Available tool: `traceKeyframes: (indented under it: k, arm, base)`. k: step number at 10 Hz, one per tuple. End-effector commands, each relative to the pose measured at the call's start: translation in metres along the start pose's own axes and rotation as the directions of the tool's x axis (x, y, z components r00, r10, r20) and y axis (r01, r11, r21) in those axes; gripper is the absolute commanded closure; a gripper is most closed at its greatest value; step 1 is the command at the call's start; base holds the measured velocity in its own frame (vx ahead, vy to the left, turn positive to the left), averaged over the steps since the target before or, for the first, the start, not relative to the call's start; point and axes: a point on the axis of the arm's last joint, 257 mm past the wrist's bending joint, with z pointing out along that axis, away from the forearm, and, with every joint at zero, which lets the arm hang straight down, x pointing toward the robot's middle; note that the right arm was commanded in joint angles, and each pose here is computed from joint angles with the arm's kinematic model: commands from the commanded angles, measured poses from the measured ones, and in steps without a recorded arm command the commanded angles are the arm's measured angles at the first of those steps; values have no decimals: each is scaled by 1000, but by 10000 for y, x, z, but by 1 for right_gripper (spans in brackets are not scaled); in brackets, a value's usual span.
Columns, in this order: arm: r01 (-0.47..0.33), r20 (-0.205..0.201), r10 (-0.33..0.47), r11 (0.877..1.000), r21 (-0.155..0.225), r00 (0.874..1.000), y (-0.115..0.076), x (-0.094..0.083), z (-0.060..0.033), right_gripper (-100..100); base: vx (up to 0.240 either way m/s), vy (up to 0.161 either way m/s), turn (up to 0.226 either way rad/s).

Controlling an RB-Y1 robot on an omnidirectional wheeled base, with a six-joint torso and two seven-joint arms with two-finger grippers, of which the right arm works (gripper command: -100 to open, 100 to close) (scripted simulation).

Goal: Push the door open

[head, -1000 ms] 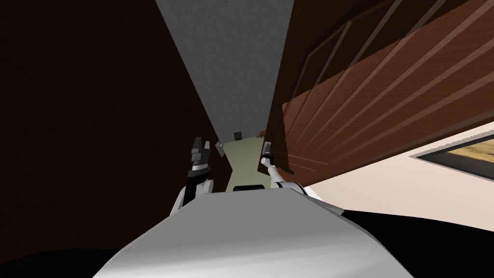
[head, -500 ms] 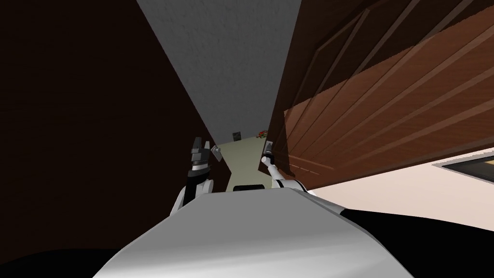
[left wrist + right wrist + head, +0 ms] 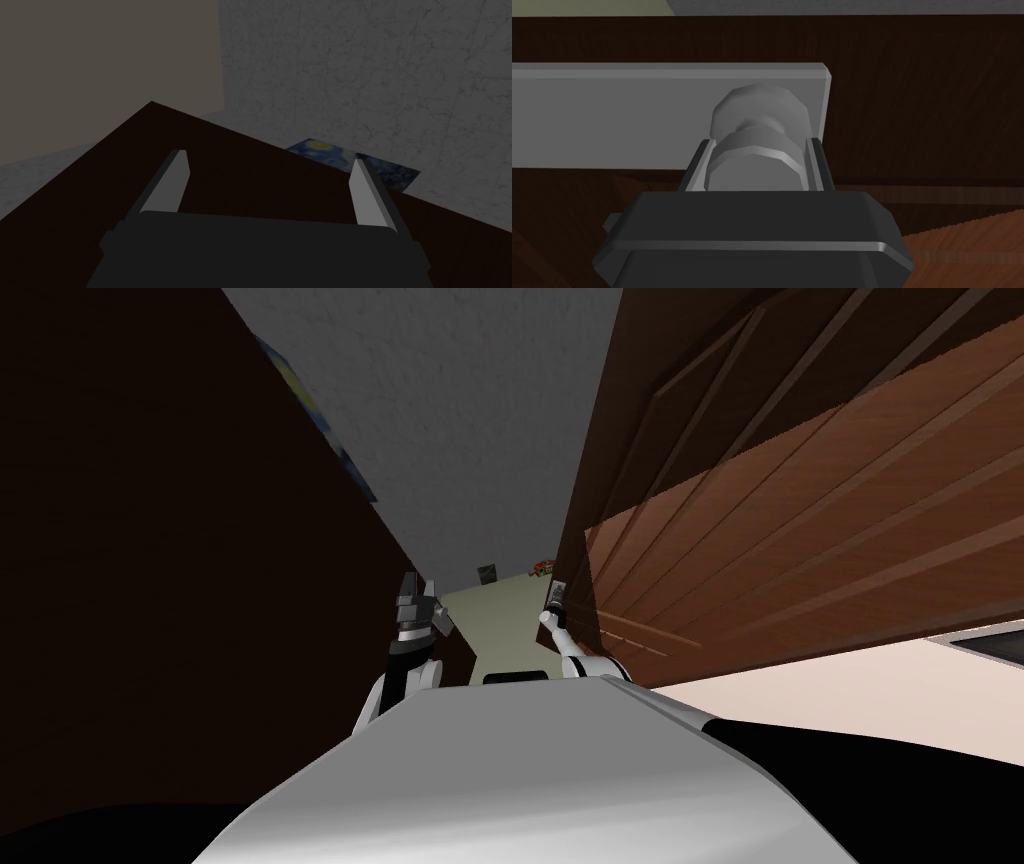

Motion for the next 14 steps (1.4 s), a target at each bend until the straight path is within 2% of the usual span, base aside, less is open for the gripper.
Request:
traceKeyframes:
  k: [1, 2, 3, 4, 6, 7, 8, 10, 11, 12, 13, 14]
  arm:
    - [-16, 23, 16, 1000, 10, 1000, -13, 34, -39, 100]
    - [-8, 15, 8, 1000, 6, 1000, -9, 15, -16, 100]
    - [11, 71, -10, 1000, -15, 997, 61, -263, 78, 100]
    - [18, 99, -16, 1000, -23, 995, 89, -389, 111, 100]
    - [22, 114, -18, 999, -26, 993, 102, -451, 125, 100]
    - [26, 145, -21, 999, -31, 989, 123, -572, 143, 100]
    - [26, 145, -21, 999, -31, 989, 123, -572, 143, 100]
    - [29, 191, -22, 999, -34, 981, 139, -726, 147, 100]
    - [38, 188, -35, 999, -12, 982, 35, -728, 116, 100]
    - [30, 191, -24, 999, -31, 981, 124, -726, 143, 100]
    - [29, 191, -22, 999, -34, 981, 139, -726, 147, 100]
    - [24, 233, -17, 999, -30, 972, 127, -830, 120, 100]
  base:
    - [134, 54, -67]
    - [56, 28, -27]
    - [90, -40, 90]
    - [160, -42, 103]
    - [104, -48, 12]
    - [99, -38, 68]
    - [103, -36, 18]
    - [102, -32, 30]
    - [95, -32, 26]
    - [41, -13, 10]
    - [6, -5, -9]
    - [102, -41, 68]
